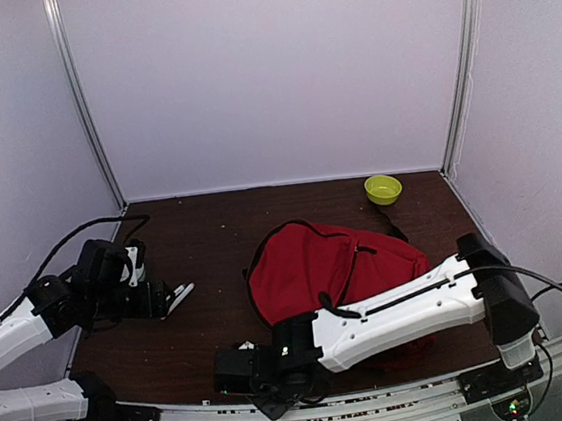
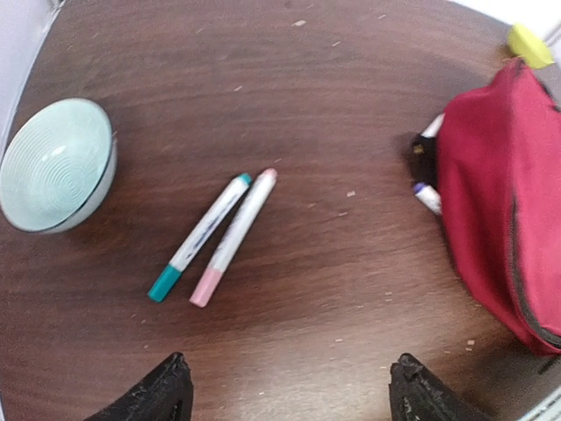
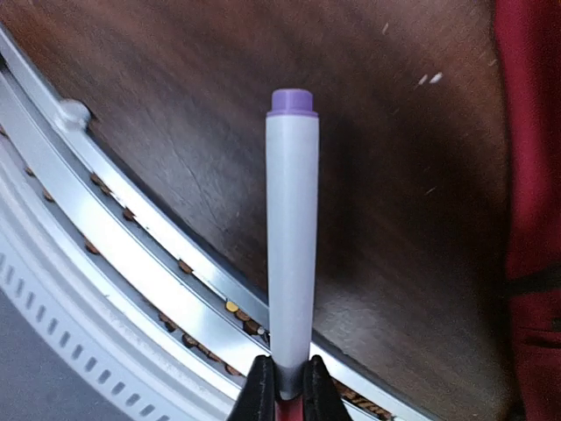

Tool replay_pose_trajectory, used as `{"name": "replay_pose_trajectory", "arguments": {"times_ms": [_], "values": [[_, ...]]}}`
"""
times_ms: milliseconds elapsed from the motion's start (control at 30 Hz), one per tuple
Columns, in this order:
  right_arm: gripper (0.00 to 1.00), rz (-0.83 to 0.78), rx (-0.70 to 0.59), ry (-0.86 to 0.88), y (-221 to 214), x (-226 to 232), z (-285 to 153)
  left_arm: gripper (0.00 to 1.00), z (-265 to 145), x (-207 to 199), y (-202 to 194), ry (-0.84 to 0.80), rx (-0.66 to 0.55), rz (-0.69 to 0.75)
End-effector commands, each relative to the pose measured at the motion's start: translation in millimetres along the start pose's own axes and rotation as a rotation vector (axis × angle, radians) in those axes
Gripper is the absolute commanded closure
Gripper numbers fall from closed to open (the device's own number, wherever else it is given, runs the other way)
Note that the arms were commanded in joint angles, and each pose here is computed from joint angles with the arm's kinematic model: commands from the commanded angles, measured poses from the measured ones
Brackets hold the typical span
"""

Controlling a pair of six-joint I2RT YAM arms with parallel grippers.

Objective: Pack the student bag
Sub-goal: Pick up the pen from the corner of the board, then pass from the right arm to the left

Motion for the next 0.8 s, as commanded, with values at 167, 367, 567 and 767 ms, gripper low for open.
{"name": "replay_pose_trajectory", "arguments": {"times_ms": [167, 367, 567, 767], "values": [[1.0, 0.096, -0.365, -0.023, 34.7, -69.5, -131.5, 0.29, -22.2, -57.0, 17.0, -0.33, -0.082, 0.125], [1.0, 0.086, -0.553, 0.091, 23.6, -96.6, -162.6, 0.31, -49.2, -115.8, 24.1, -0.654, -0.114, 0.196], [1.0, -0.125, -0.624, 0.078, 4.1, -113.8, -179.3, 0.31, -92.5, -175.3, 21.4, -1.06, -0.017, 0.37], [1.0, -0.298, -0.654, 0.085, -7.1, -117.5, -189.8, 0.33, -112.6, -211.0, 8.2, -1.277, 0.125, 0.507]]}}
Point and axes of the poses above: each gripper's point midway between its finger pads, its own z axis out along the fingers, its own x axis along the line the jaws close on, y = z × x, the point moved 5 cm from there along -z, back along the fingers, and after that the axes turned 9 degrees about -z, right-handed, at the moved point
